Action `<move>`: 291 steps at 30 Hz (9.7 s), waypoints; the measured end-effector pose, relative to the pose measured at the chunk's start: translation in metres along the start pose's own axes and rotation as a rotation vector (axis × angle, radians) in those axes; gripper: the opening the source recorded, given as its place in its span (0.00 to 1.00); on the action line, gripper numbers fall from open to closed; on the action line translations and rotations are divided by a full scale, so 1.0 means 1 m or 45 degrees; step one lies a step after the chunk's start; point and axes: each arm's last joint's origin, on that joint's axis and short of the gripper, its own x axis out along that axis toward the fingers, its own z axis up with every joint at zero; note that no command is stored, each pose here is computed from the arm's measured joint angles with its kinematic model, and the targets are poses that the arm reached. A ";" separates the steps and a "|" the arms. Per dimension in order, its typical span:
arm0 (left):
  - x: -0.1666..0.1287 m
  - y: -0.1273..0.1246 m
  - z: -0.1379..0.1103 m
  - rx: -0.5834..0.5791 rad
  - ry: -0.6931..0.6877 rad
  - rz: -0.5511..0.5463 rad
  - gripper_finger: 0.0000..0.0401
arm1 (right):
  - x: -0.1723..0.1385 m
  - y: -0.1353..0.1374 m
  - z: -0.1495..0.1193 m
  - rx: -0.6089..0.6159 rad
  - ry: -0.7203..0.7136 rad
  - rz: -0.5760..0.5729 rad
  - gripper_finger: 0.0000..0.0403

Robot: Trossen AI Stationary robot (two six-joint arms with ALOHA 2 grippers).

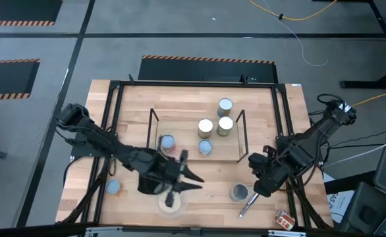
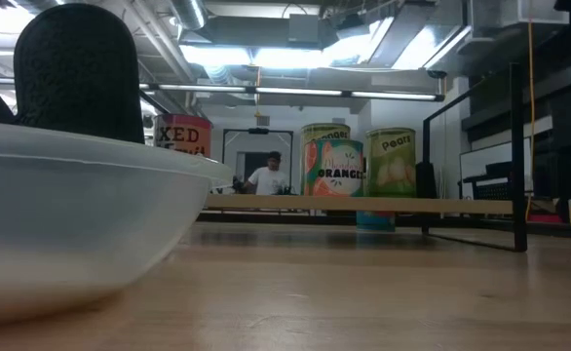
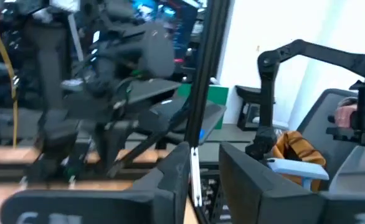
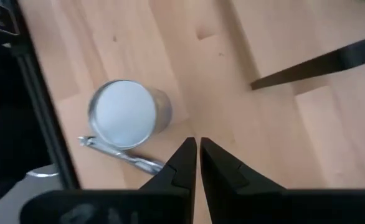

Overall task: Pick and place cans onto a shelf
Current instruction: Put the canned peaches on the shelf

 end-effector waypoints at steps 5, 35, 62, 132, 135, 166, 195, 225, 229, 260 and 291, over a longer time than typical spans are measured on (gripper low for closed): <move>0.042 -0.001 0.000 0.109 0.047 -0.020 0.32 | 0.002 -0.001 -0.008 -0.054 -0.028 -0.060 0.07; 0.157 0.011 -0.122 0.370 0.670 0.061 0.36 | 0.106 -0.007 -0.062 -0.009 -0.056 0.223 0.07; 0.150 -0.002 -0.128 0.510 0.739 0.131 0.36 | 0.105 0.028 -0.058 -0.025 -0.243 0.609 0.07; 0.131 -0.011 -0.144 0.534 1.012 0.206 0.04 | 0.142 0.051 -0.040 -0.050 -0.403 0.735 0.07; 0.131 -0.011 -0.144 0.534 1.013 0.206 0.01 | 0.132 0.052 -0.040 -0.060 -0.422 0.773 0.07; 0.114 -0.021 0.015 0.644 1.054 0.125 0.00 | -0.012 0.003 -0.023 -0.436 -1.070 1.121 0.07; -0.086 0.020 0.194 0.689 1.182 0.328 0.00 | -0.020 -0.051 0.025 -0.419 -1.412 0.614 0.07; -0.160 0.166 0.055 0.705 0.825 0.129 0.00 | 0.002 -0.084 0.060 -0.253 -1.305 0.509 0.07; -0.170 0.187 0.046 0.635 0.848 0.134 0.00 | 0.011 -0.083 0.064 -0.230 -1.261 0.496 0.07; -0.120 0.248 0.000 0.460 0.747 0.039 0.00 | 0.034 -0.081 0.075 -0.230 -1.153 0.500 0.07; -0.110 0.251 -0.029 0.442 0.970 0.082 0.08 | 0.035 -0.081 0.075 -0.232 -1.142 0.496 0.07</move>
